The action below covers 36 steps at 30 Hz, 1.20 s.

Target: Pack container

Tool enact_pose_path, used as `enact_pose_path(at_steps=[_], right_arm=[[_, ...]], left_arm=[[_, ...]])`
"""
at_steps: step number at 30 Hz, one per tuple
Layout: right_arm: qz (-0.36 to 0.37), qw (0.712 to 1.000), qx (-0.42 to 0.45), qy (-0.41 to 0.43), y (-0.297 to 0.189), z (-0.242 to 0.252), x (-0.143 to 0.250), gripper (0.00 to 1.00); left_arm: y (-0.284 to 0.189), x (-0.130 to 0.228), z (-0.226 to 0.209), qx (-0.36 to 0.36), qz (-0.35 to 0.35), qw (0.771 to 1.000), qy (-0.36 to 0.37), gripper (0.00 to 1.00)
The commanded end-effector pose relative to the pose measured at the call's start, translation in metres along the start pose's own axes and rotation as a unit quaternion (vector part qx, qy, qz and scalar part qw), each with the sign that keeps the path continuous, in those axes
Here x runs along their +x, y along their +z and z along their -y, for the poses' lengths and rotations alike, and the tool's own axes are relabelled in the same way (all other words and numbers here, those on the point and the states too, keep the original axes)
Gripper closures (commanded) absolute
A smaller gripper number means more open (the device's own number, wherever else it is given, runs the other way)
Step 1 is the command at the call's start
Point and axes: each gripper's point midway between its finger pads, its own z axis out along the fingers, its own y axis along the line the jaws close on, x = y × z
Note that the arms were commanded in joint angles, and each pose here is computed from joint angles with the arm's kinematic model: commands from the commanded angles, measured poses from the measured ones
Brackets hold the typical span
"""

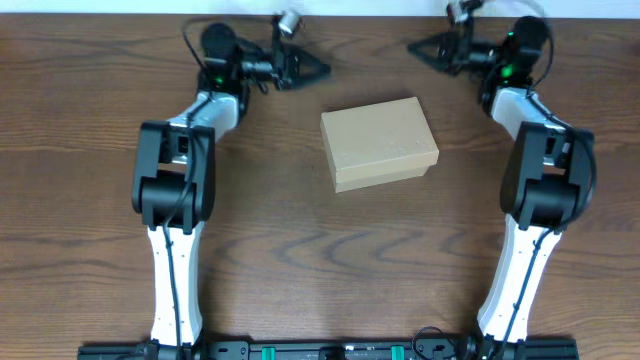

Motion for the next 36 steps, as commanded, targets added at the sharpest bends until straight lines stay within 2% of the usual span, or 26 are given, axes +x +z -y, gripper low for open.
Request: enact_pose_path(at_steps=[1,5,6,7,8,11,12,14,15,19,23,25,27,32,36], right_arm=[[-0.008,1.000,-0.004,0.009,0.002,-0.089,-0.011,0.98],[-0.006,0.999,-0.006,-0.038,0.002,-0.138,-0.014,0.98],[-0.006,0.999,-0.006,-0.050,0.002,-0.150,-0.013,0.93],[-0.006,0.998,-0.006,-0.063,0.002,-0.161,-0.013,0.84],[-0.006,0.997,-0.006,-0.076,0.002,-0.173,-0.012,0.71],[-0.005,0.994,-0.007,-0.113,0.002,-0.207,-0.008,0.45],[-0.005,0.992,-0.008,-0.126,0.002,-0.219,-0.006,0.33],[-0.006,0.987,-0.008,-0.160,0.001,-0.245,0.000,0.18],[-0.007,0.984,-0.008,-0.177,0.001,-0.255,0.003,0.15],[-0.007,0.976,-0.007,-0.217,0.000,-0.289,0.013,0.16],[0.000,0.974,-0.002,-0.226,-0.007,-0.304,0.015,0.18],[0.003,0.975,0.000,-0.221,-0.009,-0.305,0.014,0.11],[0.003,0.975,0.000,-0.221,-0.009,-0.305,0.014,0.01],[0.003,0.978,0.000,-0.209,-0.009,-0.304,0.013,0.01],[0.005,0.984,0.002,-0.180,-0.011,-0.300,0.010,0.01]], left_arm=[[-0.018,-0.017,0.026,-0.002,0.011,1.000,-0.022,0.75],[-0.027,-0.025,0.059,-0.001,0.016,1.000,0.011,0.74],[-0.027,-0.028,0.067,0.000,0.017,1.000,0.009,0.74],[-0.027,-0.030,0.073,0.000,0.017,1.000,0.016,0.74],[-0.027,-0.032,0.079,0.000,0.017,1.000,0.024,0.75],[-0.023,-0.035,0.100,0.002,0.013,0.999,0.046,0.75],[-0.021,-0.035,0.108,0.004,0.011,0.998,0.055,0.75],[-0.016,-0.035,0.129,0.006,0.007,0.997,0.077,0.75],[-0.015,-0.035,0.138,0.007,0.006,0.996,0.086,0.76],[-0.014,-0.031,0.185,0.009,0.004,0.991,0.137,0.82],[-0.015,-0.020,0.249,0.009,0.005,0.977,0.211,0.83],[-0.015,-0.011,0.278,0.010,0.005,0.970,0.241,0.94],[-0.013,-0.002,0.304,0.013,0.002,0.964,0.264,0.94],[-0.005,0.027,0.360,0.022,-0.007,0.948,0.319,0.94],[-0.005,0.034,0.374,0.023,-0.008,0.942,0.335,0.94]])
